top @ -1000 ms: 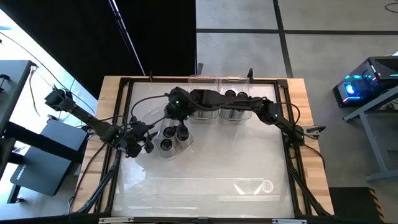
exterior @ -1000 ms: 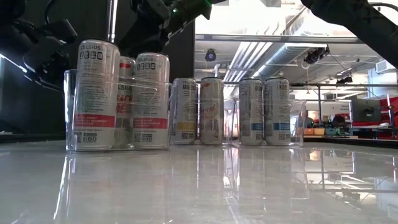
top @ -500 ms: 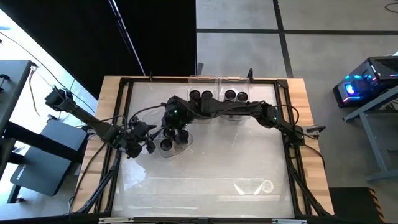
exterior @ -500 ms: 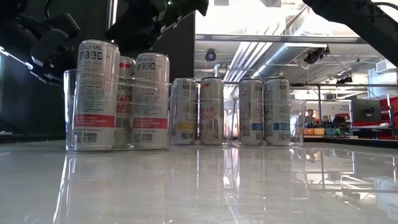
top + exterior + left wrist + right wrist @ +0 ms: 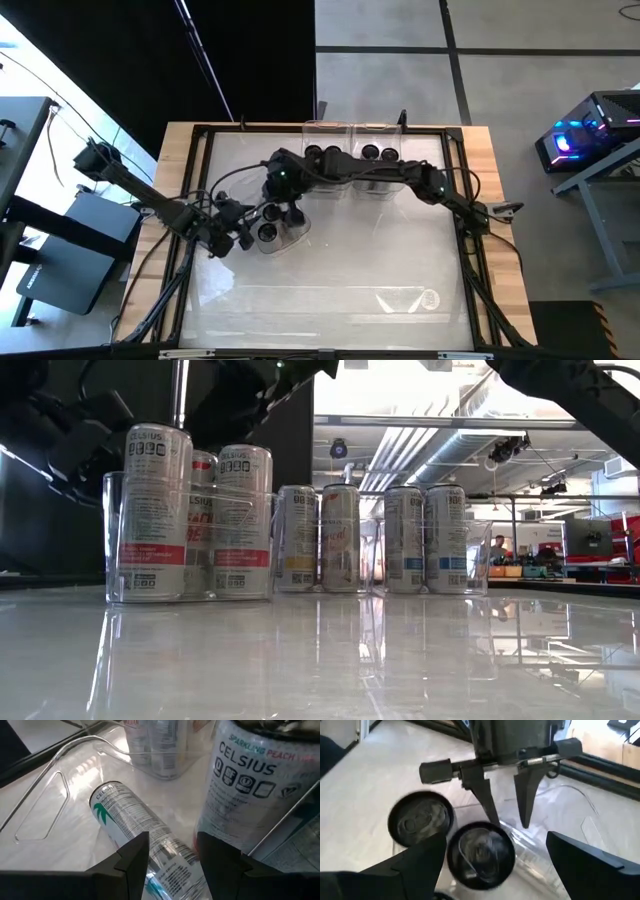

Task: Sort soda cans
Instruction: Adjust the white pink soda cans

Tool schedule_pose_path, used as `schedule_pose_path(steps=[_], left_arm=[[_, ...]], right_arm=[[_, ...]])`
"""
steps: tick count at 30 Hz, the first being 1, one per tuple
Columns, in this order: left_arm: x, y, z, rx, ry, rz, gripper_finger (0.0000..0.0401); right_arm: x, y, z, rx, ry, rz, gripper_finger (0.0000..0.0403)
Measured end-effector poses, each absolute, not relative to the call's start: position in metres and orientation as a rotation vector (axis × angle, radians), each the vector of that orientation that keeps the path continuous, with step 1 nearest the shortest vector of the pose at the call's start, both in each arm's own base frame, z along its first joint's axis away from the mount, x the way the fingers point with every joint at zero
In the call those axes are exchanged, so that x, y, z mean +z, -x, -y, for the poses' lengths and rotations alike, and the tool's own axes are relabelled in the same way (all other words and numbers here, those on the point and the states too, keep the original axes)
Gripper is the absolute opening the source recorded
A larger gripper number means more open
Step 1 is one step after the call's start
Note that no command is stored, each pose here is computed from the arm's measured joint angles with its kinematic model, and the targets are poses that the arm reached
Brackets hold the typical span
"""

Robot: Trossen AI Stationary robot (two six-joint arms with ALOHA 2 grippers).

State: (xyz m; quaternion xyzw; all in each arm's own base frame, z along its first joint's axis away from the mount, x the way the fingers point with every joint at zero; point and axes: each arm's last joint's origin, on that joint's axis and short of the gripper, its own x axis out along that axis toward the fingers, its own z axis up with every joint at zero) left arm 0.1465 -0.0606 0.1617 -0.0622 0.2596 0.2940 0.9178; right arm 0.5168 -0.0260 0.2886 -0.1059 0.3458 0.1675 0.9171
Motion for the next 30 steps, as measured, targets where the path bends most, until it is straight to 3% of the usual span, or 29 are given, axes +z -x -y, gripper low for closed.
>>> schedule_pose_path(steps=[16,30], left_arm=[[0.16,-0.151,0.063,0.618,0.128,-0.509,0.0158],[0.165,-0.158,0.062,0.634,0.112,-0.439,0.0158]], right_arm=[[0.267,-0.518,0.024,0.419,0.27,-0.782,0.0341],[0.275,-0.513,0.025,0.37,0.277,-0.81,0.0341]])
